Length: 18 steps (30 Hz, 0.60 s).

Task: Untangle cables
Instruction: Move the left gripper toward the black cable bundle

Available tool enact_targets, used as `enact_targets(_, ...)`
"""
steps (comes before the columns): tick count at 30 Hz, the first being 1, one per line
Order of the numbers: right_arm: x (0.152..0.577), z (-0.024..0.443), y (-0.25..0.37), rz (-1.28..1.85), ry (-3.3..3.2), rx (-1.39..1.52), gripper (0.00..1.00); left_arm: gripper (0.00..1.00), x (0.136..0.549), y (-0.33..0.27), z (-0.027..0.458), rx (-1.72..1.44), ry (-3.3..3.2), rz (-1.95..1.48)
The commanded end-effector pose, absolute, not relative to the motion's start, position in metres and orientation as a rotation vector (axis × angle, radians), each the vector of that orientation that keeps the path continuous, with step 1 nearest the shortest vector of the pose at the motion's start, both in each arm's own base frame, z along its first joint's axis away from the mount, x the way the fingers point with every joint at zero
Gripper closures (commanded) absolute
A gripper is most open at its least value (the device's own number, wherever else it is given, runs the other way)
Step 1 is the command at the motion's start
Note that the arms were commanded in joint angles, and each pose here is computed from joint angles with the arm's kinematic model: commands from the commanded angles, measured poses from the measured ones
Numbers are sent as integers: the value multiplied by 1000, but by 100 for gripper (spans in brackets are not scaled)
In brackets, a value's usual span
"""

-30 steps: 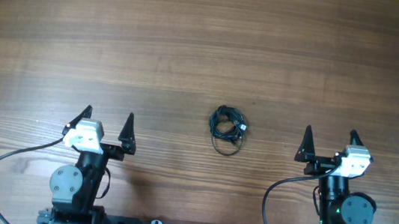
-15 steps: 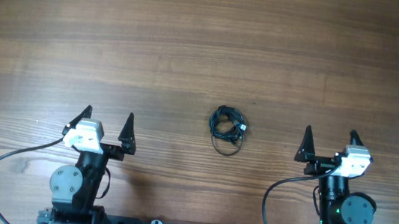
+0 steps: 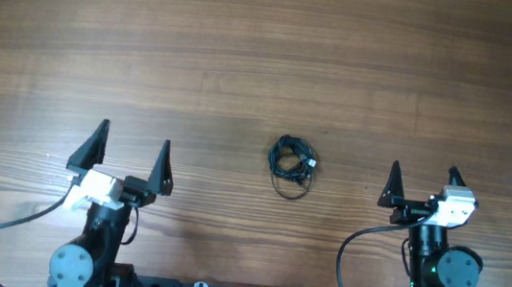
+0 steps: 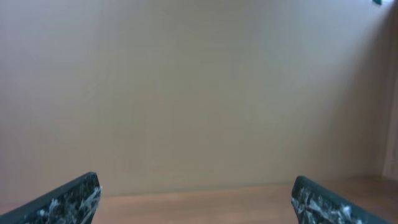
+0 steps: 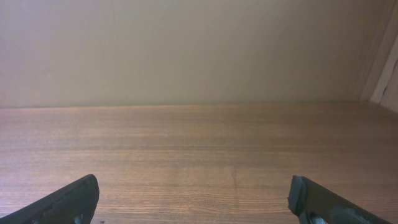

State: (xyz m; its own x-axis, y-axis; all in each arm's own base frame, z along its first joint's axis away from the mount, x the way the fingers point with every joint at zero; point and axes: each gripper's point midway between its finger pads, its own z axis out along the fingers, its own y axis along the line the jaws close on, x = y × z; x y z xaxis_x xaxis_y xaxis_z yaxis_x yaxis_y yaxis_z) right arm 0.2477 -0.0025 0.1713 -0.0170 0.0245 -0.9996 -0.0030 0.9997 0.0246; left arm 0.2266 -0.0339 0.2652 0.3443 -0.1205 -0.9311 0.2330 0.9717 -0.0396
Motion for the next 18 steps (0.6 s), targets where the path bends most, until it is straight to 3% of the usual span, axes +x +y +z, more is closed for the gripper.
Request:
enact_targets(1,248,171,-2,20,1586,5,0,0,225,4,278,-200,1133,-283)
enact_targets(11,248,171,-2,19,1586,5,1,0,223,25,332,-324,1100,-234)
enact_targets(14,248,171,-2,19,1586,5,0,0,244,30,345,-351,1122,-215)
enact_targets(18,248,171,-2,20,1586,5,0,0,295,31,314,-403,1281,-226)
